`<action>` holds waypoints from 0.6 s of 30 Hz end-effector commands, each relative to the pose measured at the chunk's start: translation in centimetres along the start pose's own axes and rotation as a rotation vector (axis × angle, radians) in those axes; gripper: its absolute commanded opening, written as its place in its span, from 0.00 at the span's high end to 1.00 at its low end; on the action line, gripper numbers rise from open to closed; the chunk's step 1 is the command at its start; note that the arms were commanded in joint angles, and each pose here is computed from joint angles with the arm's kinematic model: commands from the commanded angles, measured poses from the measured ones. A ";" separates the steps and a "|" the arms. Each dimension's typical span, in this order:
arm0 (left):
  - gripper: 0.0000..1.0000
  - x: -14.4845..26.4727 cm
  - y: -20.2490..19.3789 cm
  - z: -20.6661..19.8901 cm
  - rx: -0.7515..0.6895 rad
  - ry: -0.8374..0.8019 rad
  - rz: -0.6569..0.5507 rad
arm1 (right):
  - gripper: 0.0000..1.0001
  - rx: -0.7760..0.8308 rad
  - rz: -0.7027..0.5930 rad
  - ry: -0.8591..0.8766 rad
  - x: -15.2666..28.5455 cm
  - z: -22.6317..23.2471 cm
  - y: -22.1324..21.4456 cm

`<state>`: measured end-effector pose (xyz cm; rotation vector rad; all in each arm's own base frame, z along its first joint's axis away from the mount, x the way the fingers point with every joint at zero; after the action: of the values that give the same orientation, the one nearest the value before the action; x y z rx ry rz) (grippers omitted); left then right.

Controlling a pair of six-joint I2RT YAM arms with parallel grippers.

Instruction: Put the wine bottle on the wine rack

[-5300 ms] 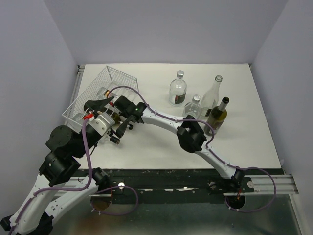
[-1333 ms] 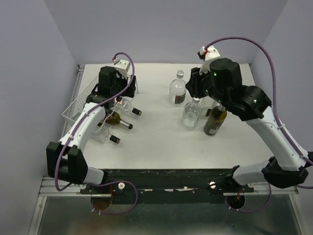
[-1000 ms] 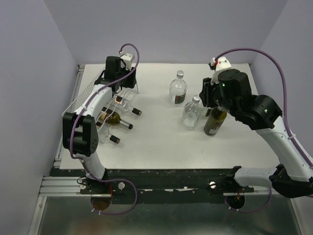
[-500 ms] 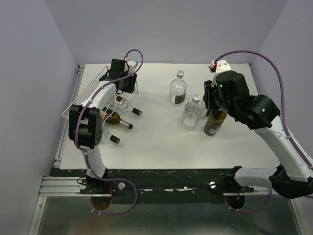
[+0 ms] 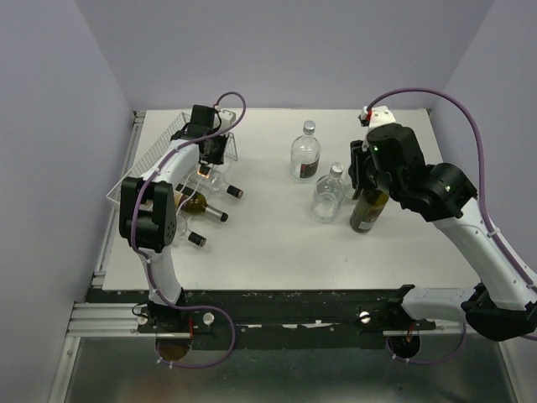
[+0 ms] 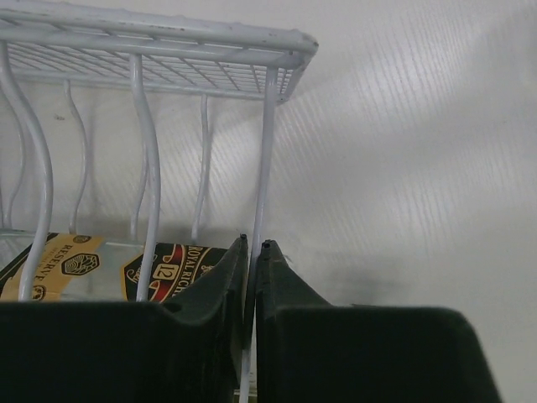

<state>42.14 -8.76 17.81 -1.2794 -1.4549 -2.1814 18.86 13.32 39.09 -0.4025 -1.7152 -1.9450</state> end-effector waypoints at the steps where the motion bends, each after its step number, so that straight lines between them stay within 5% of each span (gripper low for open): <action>1: 0.94 1.8 -0.1 -1.4 0.000 -0.038 -0.014 | 0.60 -0.020 0.014 -0.042 0.5 -0.8 -0.5; 3: 1.00 2.1 0.0 -1.9 -0.011 -0.043 -0.024 | 0.60 -0.028 0.017 -0.045 0.5 -0.9 -0.6; 18: 1.00 3.7 -0.7 -3.1 -0.077 -0.030 -0.027 | 0.52 0.032 0.072 0.050 -0.4 0.1 -1.2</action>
<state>39.86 -9.91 17.85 -1.3505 -1.4122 -2.2505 18.35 13.28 38.34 -0.4214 -1.6854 -1.9116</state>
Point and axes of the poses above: each gripper's point midway between its finger pads, its own x axis back along the fingers, its own z axis along the line the jaws close on, y = z × x, the point moved 9 cm from there along x, back along the fingers, and after that the axes turned 14 degrees about -x, right-handed, at the moved point
